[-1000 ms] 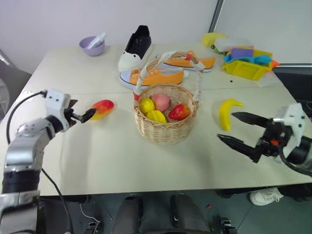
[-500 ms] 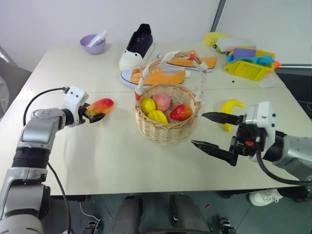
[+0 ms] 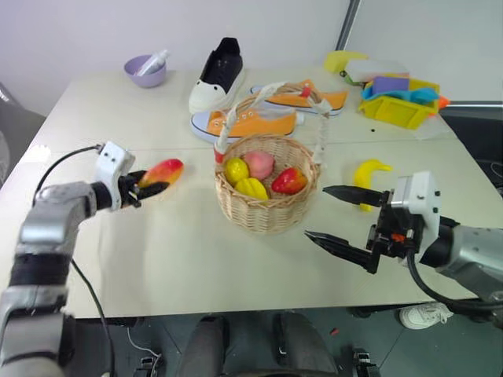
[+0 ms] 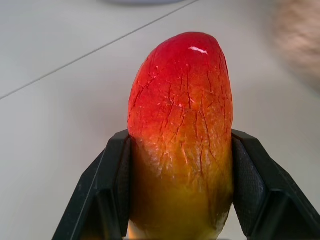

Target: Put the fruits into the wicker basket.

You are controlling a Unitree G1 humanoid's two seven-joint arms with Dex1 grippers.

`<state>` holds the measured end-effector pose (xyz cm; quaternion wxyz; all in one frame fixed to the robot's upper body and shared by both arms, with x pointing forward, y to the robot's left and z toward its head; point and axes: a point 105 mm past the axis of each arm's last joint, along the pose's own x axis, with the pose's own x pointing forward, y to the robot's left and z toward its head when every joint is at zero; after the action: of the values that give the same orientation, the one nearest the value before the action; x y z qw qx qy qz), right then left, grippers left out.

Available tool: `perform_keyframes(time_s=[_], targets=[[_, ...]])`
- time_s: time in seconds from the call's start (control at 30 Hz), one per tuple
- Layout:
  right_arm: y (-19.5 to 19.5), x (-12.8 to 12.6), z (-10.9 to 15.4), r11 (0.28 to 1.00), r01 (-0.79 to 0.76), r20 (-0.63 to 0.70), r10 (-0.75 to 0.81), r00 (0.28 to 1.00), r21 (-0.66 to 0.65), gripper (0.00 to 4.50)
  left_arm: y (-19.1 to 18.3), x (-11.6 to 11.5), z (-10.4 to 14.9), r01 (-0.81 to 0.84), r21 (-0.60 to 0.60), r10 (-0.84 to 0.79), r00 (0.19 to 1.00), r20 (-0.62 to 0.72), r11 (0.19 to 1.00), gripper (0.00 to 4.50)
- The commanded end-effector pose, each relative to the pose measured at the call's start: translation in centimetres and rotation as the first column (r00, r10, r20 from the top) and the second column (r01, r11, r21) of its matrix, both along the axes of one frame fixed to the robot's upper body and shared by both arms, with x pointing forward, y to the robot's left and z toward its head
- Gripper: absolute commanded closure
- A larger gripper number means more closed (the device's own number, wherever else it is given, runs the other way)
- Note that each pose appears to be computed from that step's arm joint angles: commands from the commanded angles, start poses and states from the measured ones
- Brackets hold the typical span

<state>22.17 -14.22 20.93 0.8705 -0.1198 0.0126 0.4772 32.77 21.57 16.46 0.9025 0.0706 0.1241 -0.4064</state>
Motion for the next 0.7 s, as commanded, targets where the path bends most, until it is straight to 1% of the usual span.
perform_keyframes(time_s=[0.03,0.1,0.13,0.2,0.33,0.37,0.43,0.53,0.6,0.63,0.7], targets=[[-1.4,0.4,1.2,0.999,0.041,0.063,-0.04,0.997,-0.015,0.0,-5.1,-4.2,4.4,0.305,-0.029,-0.301,0.949,0.09,0.952,2.22],[-2.1,0.8,1.2,0.998,0.066,0.068,-0.065,0.996,-0.013,0.0,-7.6,-5.0,4.9,0.373,-0.021,-0.37,0.925,0.087,0.927,2.22],[-2.4,1.0,1.2,0.997,0.077,0.069,-0.076,0.995,-0.017,0.0,-8.8,-4.9,5.1,0.383,-0.009,-0.38,0.919,0.1,0.924,2.22],[-2.8,1.2,1.1,0.995,0.094,0.072,-0.093,0.993,-0.023,0.0,-10.9,-4.2,5.3,0.372,0.022,-0.372,0.919,0.132,0.928,2.22],[-3.3,1.5,1.2,0.992,0.126,0.088,-0.124,0.988,-0.017,0.0,-14.8,-2.0,6.5,0.317,0.098,-0.332,0.911,0.245,0.943,2.22],[-3.3,1.5,1.2,0.992,0.129,0.089,-0.127,0.988,-0.016,0.0,-15.3,-1.7,6.6,0.312,0.102,-0.328,0.909,0.258,0.944,2.22],[-3.4,1.6,1.0,0.99,0.143,0.087,-0.141,0.986,-0.015,0.0,-16.7,-1.0,7.2,0.303,0.067,-0.309,0.915,0.261,0.951,2.22],[-3.9,2.0,0.5,0.981,0.194,0.074,-0.193,0.979,-0.006,0.0,-17.9,-1.0,7.3,0.332,0.049,-0.333,0.908,0.255,0.942,2.22],[-4.7,2.5,-0.1,0.969,0.246,0.049,-0.245,0.968,0.0,0.0,-18.1,-1.1,7.3,0.345,0.045,-0.345,0.905,0.25,0.938,1.38],[-5.3,2.9,-0.5,0.96,0.279,0.034,-0.279,0.96,0.0,0.0,-18.1,-1.2,7.3,0.351,0.049,-0.351,0.902,0.251,0.935,1.04],[-6.9,4.2,-1.4,0.922,0.387,0.033,-0.386,0.922,-0.017,0.0,-18.2,-2.0,7.9,0.402,0.04,-0.397,0.876,0.272,0.915,0.03]])
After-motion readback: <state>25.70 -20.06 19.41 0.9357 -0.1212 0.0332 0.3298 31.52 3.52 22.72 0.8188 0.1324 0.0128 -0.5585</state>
